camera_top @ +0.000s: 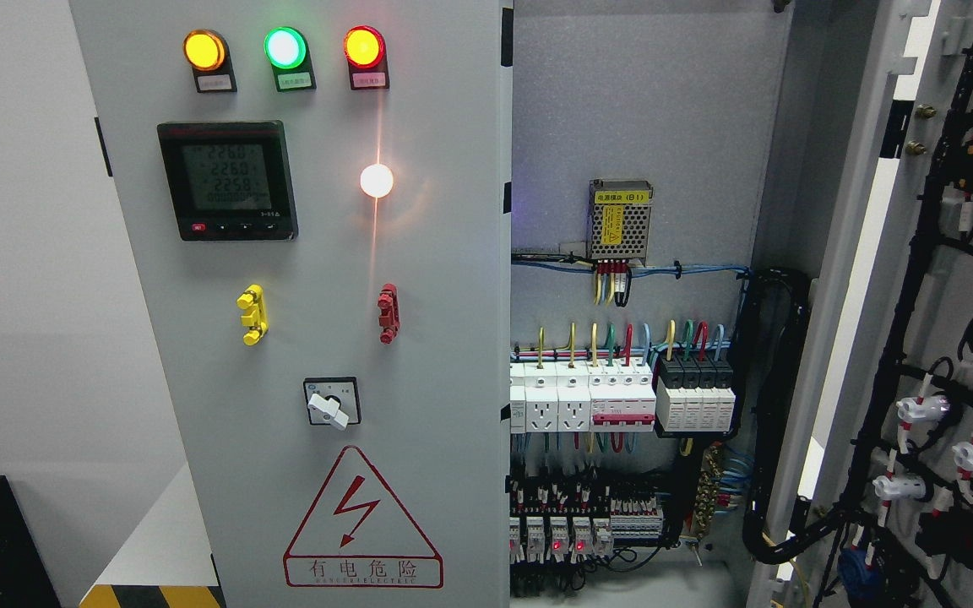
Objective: Open door with both hands
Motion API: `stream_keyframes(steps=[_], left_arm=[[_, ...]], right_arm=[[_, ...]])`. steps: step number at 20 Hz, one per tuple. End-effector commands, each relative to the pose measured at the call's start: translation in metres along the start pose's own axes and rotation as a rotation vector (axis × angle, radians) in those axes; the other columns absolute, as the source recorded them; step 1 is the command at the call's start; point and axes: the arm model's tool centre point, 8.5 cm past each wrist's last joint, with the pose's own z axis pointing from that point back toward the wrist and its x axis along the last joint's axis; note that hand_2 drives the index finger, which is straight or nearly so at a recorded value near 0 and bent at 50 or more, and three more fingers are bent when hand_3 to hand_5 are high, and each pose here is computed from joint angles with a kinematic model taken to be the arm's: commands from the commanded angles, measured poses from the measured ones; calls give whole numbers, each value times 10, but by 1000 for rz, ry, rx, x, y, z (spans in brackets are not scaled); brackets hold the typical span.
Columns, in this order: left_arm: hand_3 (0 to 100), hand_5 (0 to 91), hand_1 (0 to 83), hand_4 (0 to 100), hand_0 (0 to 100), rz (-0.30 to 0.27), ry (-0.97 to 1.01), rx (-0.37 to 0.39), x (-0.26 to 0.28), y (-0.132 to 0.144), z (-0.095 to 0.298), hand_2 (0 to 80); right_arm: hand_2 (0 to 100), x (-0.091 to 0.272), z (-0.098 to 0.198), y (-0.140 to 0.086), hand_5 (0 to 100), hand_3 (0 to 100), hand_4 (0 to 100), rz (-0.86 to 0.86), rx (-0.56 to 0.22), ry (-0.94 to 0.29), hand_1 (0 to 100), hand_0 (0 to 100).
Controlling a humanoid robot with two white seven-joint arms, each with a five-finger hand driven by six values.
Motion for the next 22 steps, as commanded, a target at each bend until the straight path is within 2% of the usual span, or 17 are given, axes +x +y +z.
stream_keyframes(steps=[1,4,6,12,16,22], left_arm=[[0,0,0,0,0,137,40,6,-12,-8,1,0],[0,0,0,0,0,146,42,6,-13,-8,1,0],[0,0,0,0,0,146,42,6,-13,-8,1,0],[0,0,0,0,0,152,41,7,-13,-8,1,0],[0,0,0,0,0,204,40,8,-12,-7,1,0],[0,0,0,0,0,203,40,6,-12,-8,1,0]], right_arm=[[0,143,43,3,0,0,0,47,24,-482,0,191],[0,155,64,9,0,0,0,83,62,-554,0,191],[0,168,82,12,0,0,0,130,102,-646,0,191],[0,194,112,22,0,0,0,116,141,-873,0,191],[0,209,127,27,0,0,0,111,159,-945,0,191],[0,232,153,41,0,0,0,121,221,-1042,0,191]])
